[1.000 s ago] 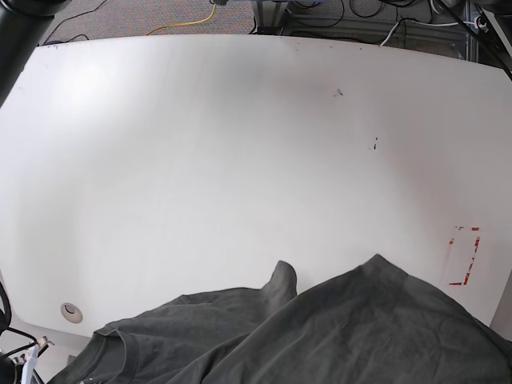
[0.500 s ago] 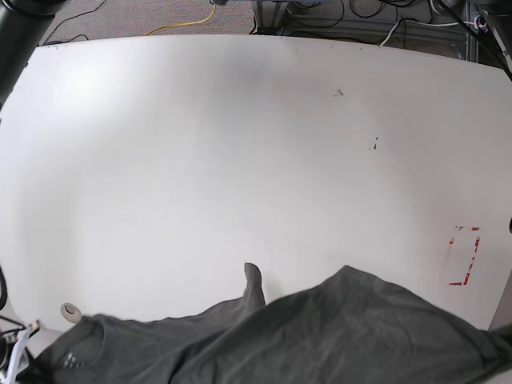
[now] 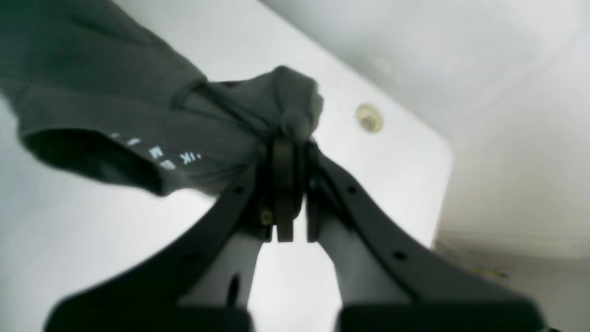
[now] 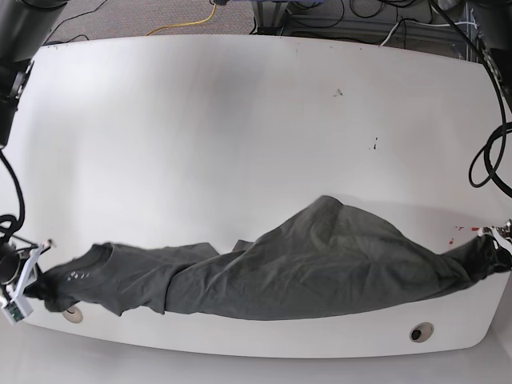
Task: Layout the t-shirt on the table in an organized manner, then fold the t-shirt properly
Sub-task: 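Lift the grey shirt with both grippers and stretch it between them, then swing the stretched shirt up and lay it across the table with both grippers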
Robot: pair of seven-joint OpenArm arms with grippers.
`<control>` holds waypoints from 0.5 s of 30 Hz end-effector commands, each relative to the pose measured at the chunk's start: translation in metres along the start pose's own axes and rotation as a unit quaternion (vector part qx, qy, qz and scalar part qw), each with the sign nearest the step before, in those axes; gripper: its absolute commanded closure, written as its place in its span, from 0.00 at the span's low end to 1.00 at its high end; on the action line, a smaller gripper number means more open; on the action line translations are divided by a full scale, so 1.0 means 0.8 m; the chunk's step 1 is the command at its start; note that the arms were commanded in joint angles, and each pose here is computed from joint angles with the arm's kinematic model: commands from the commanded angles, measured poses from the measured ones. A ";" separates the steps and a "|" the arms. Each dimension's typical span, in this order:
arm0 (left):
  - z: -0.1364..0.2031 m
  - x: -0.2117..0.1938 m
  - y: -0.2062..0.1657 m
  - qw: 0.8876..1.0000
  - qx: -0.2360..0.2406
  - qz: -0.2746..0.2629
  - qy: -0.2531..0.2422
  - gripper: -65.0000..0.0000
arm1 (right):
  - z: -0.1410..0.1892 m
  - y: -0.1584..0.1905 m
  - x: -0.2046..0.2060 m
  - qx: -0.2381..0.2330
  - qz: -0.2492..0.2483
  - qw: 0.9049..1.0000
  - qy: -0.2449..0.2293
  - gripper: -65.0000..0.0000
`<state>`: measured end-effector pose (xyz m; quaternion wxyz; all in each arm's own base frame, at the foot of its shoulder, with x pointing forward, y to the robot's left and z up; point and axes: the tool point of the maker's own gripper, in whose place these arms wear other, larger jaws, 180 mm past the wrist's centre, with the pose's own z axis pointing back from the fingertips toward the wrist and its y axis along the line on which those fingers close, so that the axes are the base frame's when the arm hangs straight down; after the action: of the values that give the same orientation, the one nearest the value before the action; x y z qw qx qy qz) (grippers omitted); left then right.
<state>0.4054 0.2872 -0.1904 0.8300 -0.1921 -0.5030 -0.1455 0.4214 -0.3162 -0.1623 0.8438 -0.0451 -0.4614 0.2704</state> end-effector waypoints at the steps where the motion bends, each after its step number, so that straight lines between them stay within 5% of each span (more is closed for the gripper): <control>1: 0.003 -0.004 -0.007 1.000 -0.005 -0.002 -0.007 1.00 | 0.007 0.011 -0.010 -0.002 -0.009 1.000 -0.014 0.99; 15: -0.002 -0.136 -0.038 0.994 -0.028 0.062 0.081 0.99 | -0.002 0.107 -0.090 0.056 -0.045 0.997 0.018 0.99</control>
<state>0.3377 0.2559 -0.3017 0.8805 -0.2410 -0.3899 -0.1208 0.3496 -0.2721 -0.2683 0.8776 0.0376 -0.4046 0.2543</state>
